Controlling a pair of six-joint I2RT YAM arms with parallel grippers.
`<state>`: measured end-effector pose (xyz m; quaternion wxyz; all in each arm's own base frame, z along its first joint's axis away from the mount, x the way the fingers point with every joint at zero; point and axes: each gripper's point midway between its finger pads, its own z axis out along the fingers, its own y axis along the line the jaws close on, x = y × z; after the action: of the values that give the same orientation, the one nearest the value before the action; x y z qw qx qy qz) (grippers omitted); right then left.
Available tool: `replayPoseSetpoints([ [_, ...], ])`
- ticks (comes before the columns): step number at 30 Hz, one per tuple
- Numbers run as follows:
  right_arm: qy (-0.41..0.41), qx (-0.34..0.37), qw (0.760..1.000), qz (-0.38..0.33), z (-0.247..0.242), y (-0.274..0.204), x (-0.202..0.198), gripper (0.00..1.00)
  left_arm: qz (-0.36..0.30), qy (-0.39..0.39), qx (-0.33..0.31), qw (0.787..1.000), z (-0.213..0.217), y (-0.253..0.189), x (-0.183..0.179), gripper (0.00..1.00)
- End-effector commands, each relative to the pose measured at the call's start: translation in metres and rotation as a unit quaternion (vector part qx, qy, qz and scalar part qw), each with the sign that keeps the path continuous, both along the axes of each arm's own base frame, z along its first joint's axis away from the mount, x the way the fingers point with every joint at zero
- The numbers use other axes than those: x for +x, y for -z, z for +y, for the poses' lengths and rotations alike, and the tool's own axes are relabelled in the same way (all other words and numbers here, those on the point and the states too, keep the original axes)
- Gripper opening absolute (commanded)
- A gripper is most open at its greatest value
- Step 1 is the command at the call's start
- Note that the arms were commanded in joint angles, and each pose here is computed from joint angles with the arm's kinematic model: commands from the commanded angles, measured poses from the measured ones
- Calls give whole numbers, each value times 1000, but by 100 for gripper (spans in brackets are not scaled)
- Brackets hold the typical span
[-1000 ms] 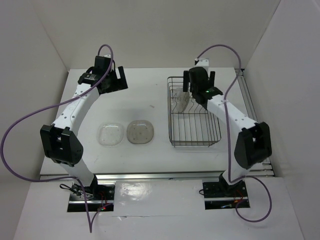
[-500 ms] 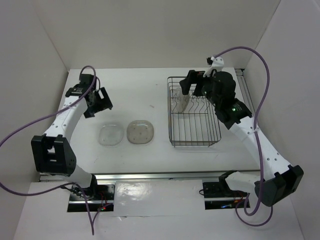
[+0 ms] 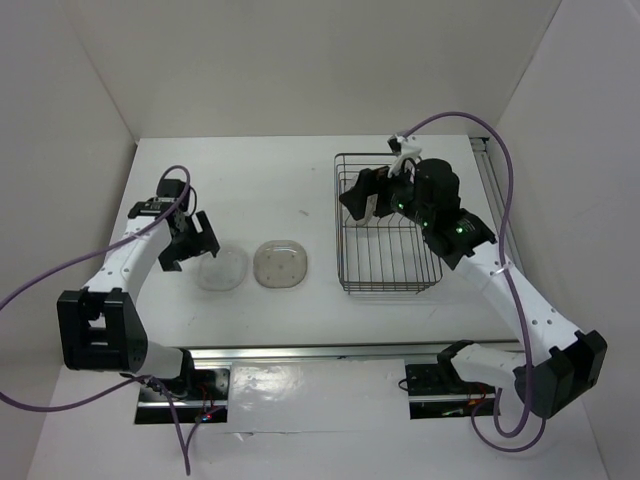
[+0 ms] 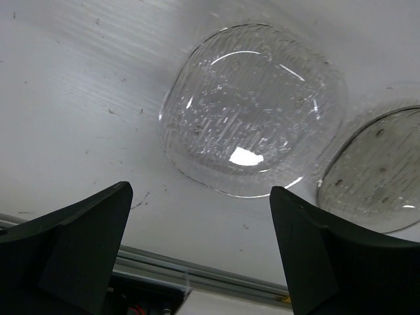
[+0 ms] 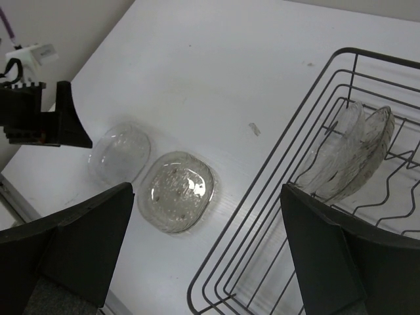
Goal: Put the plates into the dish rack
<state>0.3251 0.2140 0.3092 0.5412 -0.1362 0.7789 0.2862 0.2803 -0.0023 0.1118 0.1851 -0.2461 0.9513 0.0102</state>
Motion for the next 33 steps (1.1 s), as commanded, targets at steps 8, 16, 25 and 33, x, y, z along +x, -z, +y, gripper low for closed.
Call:
replayPoseSetpoints([
  [8,-54,34,996,-64,7,-43,-27,100,33,8,1,999,18,34,2,96],
  [16,-59,39,995,-73,6,-50,-32,100,83,-11,-7,996,19,81,2,89],
  [25,-59,46,993,-90,4,-61,-36,100,121,-29,1,992,34,105,-1,69],
  [33,-59,48,993,-94,3,-64,-38,100,121,-43,23,991,45,103,2,26],
])
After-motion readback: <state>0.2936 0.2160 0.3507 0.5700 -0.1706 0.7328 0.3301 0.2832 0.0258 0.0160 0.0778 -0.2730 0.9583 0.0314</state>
